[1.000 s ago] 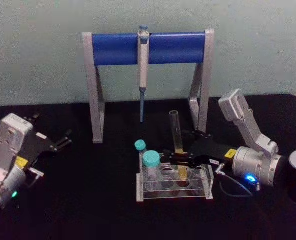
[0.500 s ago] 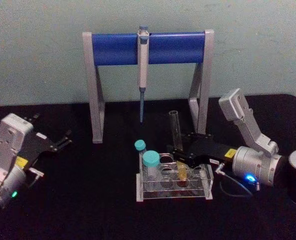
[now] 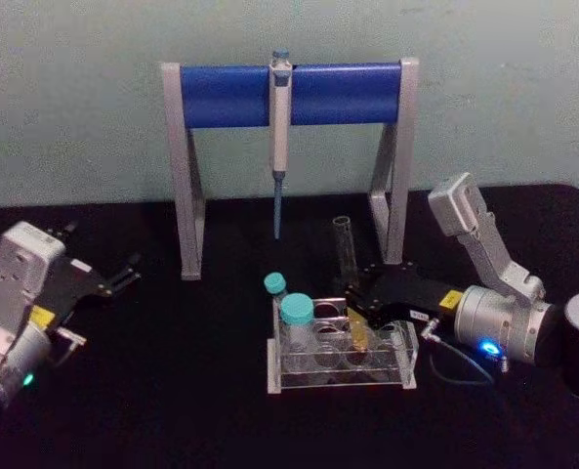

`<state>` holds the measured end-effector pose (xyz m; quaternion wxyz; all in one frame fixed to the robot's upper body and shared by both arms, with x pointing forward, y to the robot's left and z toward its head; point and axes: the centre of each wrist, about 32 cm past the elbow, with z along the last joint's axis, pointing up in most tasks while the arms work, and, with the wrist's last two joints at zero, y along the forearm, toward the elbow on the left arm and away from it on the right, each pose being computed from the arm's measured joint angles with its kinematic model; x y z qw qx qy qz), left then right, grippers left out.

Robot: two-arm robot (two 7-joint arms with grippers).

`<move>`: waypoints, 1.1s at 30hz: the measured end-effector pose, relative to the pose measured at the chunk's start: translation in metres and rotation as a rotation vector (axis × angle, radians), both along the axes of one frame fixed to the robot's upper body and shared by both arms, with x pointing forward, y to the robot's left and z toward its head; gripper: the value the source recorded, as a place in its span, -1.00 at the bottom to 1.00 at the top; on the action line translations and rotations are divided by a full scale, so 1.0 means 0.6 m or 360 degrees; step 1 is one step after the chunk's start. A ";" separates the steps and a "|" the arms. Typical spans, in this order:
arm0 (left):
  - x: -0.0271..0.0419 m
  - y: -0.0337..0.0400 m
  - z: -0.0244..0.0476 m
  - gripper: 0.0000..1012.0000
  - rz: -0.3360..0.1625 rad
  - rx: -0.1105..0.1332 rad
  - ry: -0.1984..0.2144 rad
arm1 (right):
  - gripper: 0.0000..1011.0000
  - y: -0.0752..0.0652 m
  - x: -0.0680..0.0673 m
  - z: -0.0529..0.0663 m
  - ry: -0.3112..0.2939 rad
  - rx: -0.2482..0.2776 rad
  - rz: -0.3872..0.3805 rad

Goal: Pick up the test tube from the test tube rack, shake it, then place it back into the test tube rack.

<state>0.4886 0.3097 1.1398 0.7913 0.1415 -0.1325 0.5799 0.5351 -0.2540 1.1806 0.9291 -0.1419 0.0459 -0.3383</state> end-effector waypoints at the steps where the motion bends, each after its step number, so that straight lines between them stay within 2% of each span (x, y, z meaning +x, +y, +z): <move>1: 0.000 0.000 0.000 1.00 0.0000 0.0000 0.0000 | -0.55 0.000 0.000 0.000 0.0000 0.0000 0.0000; 8: 0.000 0.000 0.000 0.99 0.0000 0.0000 0.0000 | -0.55 0.000 0.000 0.000 0.0000 0.0000 0.0000; 18: 0.000 0.000 0.000 1.00 0.0000 0.0000 0.0000 | -0.55 -0.005 -0.015 -0.012 -0.0149 0.0099 0.0000; 25: 0.000 0.000 0.000 1.00 0.0000 0.0000 0.0000 | -0.55 -0.012 -0.038 -0.023 -0.0228 0.0171 -0.0027; 33: 0.000 0.000 0.000 1.00 0.0000 0.0000 0.0000 | -0.55 -0.019 -0.051 -0.012 -0.0318 0.0220 -0.0047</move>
